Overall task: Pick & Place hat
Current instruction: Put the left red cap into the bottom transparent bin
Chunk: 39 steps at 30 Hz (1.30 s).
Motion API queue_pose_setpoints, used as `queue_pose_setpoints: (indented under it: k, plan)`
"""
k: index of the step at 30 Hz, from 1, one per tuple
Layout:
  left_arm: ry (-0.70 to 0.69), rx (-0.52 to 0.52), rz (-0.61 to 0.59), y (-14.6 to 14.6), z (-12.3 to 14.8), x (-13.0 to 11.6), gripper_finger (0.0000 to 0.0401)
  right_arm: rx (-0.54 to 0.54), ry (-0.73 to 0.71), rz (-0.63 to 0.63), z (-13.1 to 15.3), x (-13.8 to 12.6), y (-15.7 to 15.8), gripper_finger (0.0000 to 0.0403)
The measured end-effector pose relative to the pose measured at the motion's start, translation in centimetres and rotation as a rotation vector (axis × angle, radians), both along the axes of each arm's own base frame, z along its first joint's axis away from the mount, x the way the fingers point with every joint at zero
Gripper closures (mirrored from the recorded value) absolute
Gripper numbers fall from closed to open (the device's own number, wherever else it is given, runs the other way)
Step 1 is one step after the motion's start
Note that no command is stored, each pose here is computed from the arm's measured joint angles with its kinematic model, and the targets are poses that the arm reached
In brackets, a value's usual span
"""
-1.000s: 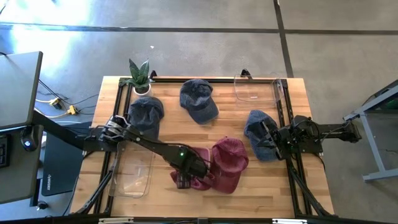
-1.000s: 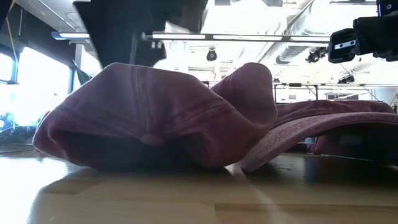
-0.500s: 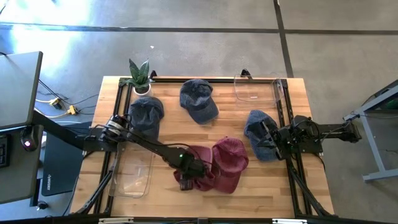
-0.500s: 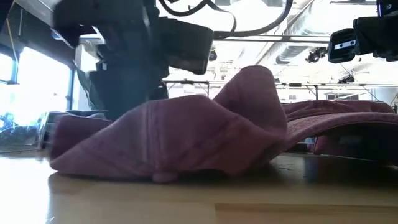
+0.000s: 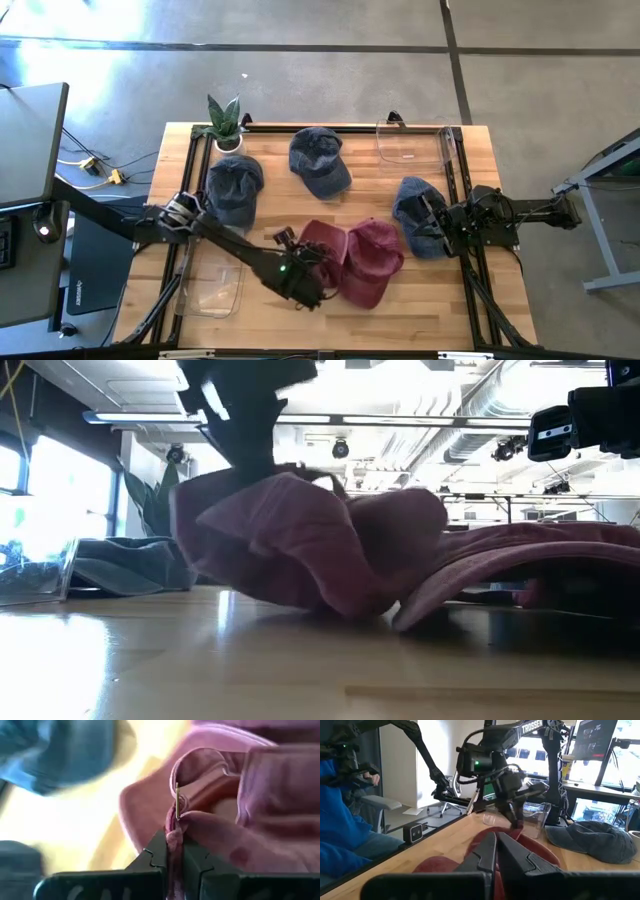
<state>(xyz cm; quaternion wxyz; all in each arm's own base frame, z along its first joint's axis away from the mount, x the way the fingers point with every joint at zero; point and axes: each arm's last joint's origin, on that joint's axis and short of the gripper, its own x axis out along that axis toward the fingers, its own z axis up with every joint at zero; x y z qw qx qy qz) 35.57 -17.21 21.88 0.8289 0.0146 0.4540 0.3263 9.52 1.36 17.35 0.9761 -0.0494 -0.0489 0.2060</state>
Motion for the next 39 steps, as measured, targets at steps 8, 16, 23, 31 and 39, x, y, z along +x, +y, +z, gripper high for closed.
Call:
queue_pose_setpoints:
  k: [8,16,23,31,39]
  plan:
    - [0.002,-0.062,0.116,4.2,-4.5,0.9,0.0362,0.0,0.0,0.0,0.0,0.0,0.0,0.0391]
    - [0.139,-0.272,0.07,9.6,-6.1,2.5,0.0209,0.0,0.0,0.0,0.0,0.0,0.0,0.0391]
    - [0.132,-0.294,0.035,10.7,-2.5,1.8,0.0127,0.0,0.001,0.0,0.0,0.0,0.0,0.0391]
    - [0.233,-0.194,-0.317,5.0,-0.1,-0.7,0.0126,0.0,0.005,0.0,0.0,0.0,0.0,0.0391]
    - [0.213,0.052,-0.583,-0.4,-5.2,0.1,0.0126,0.0,0.013,0.0,-0.1,0.1,0.0,0.0391]
